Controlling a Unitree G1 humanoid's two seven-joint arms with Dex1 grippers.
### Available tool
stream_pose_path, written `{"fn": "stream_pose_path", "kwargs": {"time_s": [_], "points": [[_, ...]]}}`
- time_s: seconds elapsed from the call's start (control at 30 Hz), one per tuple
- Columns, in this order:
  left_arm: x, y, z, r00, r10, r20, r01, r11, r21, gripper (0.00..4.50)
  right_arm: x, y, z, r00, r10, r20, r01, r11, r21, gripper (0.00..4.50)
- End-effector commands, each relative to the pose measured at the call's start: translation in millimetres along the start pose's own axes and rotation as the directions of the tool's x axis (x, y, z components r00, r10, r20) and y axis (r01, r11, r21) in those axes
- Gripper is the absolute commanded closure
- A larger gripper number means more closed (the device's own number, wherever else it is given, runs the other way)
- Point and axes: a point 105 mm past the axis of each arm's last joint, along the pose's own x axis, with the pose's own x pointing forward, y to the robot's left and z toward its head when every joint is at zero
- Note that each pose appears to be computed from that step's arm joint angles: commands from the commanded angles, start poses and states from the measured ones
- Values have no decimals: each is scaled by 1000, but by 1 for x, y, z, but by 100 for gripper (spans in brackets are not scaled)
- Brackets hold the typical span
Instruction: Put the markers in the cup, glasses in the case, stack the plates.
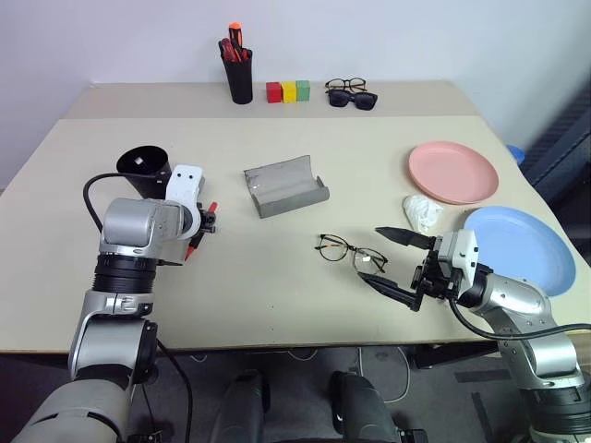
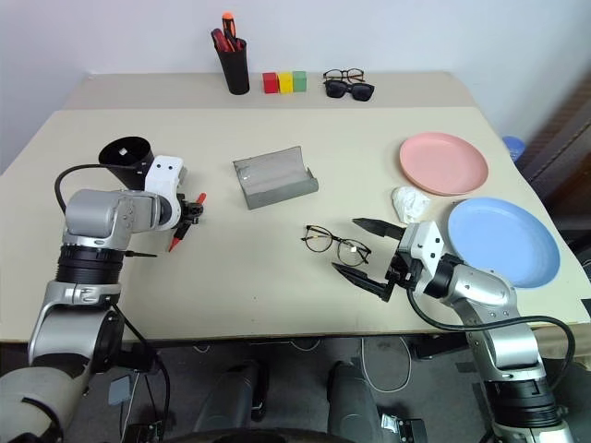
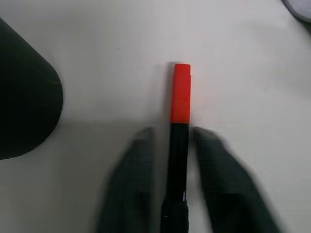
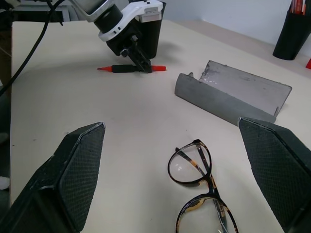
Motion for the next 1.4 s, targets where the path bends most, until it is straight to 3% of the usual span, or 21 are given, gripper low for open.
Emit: {"fn": "stream_pose_path", "kwargs": {"time_s": [0.03, 0.13, 0.27, 0.33, 0.4, 0.47, 0.6, 0.67, 0.77, 0.9, 1.2, 1.3, 1.4], "points": [[-7, -7, 5, 998, -52, 27, 51, 998, 45, 447, -4, -2, 14, 1000, -14, 22, 16, 998, -60, 0], [-26, -25, 16, 975, -165, 147, 141, 976, 163, 447, -3, -3, 15, 1000, -22, 21, 23, 998, -61, 0], [-74, -59, 32, 868, -351, 350, 209, 900, 383, 447, 0, -6, 16, 999, -27, 22, 28, 998, -61, 0], [-106, -72, 57, 714, -412, 566, 122, 869, 479, 447, 1, -7, 16, 999, -27, 22, 29, 998, -63, 0], [-131, -64, 87, 540, -321, 778, -32, 916, 400, 447, 4, -10, 16, 999, -28, 25, 30, 998, -64, 0], [-144, -38, 111, 372, -117, 921, -129, 976, 176, 447, 6, -11, 16, 999, -26, 29, 28, 997, -66, 0], [-135, 17, 128, 253, 226, 941, -289, 946, -150, 447, 10, -11, 14, 999, -19, 35, 21, 998, -66, 0], [-137, 39, 134, 160, 332, 930, -388, 887, -250, 447, 9, -11, 12, 999, -16, 35, 18, 998, -65, 0], [-133, 60, 136, 97, 427, 899, -470, 816, -336, 447, 8, -12, 9, 999, -15, 33, 17, 998, -63, 0], [-122, 73, 135, 87, 474, 876, -512, 776, -369, 447, 6, -13, 7, 999, -16, 32, 18, 998, -67, 0], [-86, 73, 117, 171, 481, 860, -522, 785, -334, 447, 1, -11, 6, 999, -32, 22, 34, 997, -68, 0], [-74, 64, 109, 204, 466, 861, -512, 800, -312, 324, 1, -11, 7, 999, -35, 21, 36, 997, -68, 0], [-68, 56, 104, 223, 451, 864, -485, 820, -303, 174, 0, -11, 7, 999, -37, 19, 38, 997, -69, 0]]}}
